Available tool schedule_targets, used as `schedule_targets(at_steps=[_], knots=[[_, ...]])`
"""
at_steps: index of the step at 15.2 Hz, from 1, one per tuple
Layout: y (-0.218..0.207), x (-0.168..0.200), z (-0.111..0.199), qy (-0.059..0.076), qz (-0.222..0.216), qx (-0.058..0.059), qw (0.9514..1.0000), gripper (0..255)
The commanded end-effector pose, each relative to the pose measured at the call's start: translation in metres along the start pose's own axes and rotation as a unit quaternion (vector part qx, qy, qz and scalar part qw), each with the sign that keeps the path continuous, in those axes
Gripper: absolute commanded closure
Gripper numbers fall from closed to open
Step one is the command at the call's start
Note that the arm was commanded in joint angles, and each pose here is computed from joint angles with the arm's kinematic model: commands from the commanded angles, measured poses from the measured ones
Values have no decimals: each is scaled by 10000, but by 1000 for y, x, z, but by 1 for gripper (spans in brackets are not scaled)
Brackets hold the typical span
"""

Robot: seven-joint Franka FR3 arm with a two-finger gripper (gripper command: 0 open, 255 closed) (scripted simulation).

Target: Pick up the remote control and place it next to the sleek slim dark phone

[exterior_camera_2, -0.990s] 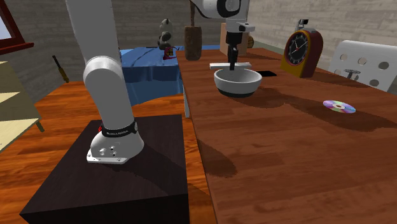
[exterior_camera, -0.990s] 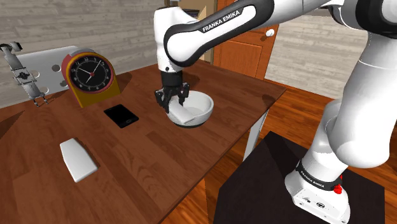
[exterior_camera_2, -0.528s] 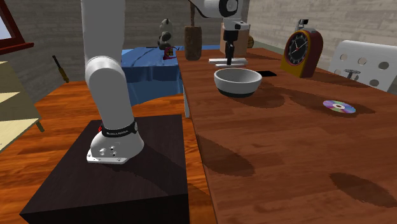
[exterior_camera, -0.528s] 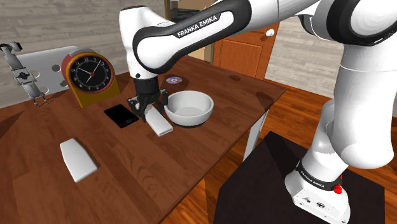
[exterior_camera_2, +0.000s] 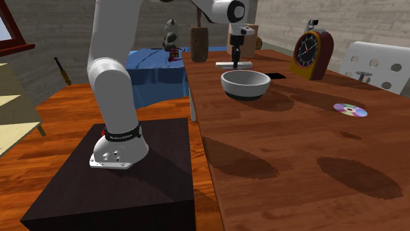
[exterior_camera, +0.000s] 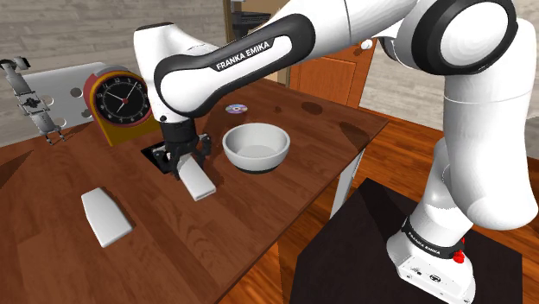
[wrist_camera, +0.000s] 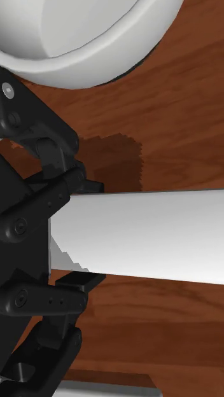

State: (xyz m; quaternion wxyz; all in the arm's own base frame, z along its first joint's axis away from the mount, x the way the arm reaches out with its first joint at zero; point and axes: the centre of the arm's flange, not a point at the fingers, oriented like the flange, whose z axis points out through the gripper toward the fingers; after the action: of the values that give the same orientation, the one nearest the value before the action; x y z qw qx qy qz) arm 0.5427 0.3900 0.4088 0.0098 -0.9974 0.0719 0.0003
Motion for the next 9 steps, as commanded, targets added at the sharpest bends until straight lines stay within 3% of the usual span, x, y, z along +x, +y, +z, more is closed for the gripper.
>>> schedule_targets(at_steps=[1, 9], knots=[[-1, 2, 10, 4, 1, 3, 10000, 255], [0, 2, 52, 4, 1, 3, 10000, 255]])
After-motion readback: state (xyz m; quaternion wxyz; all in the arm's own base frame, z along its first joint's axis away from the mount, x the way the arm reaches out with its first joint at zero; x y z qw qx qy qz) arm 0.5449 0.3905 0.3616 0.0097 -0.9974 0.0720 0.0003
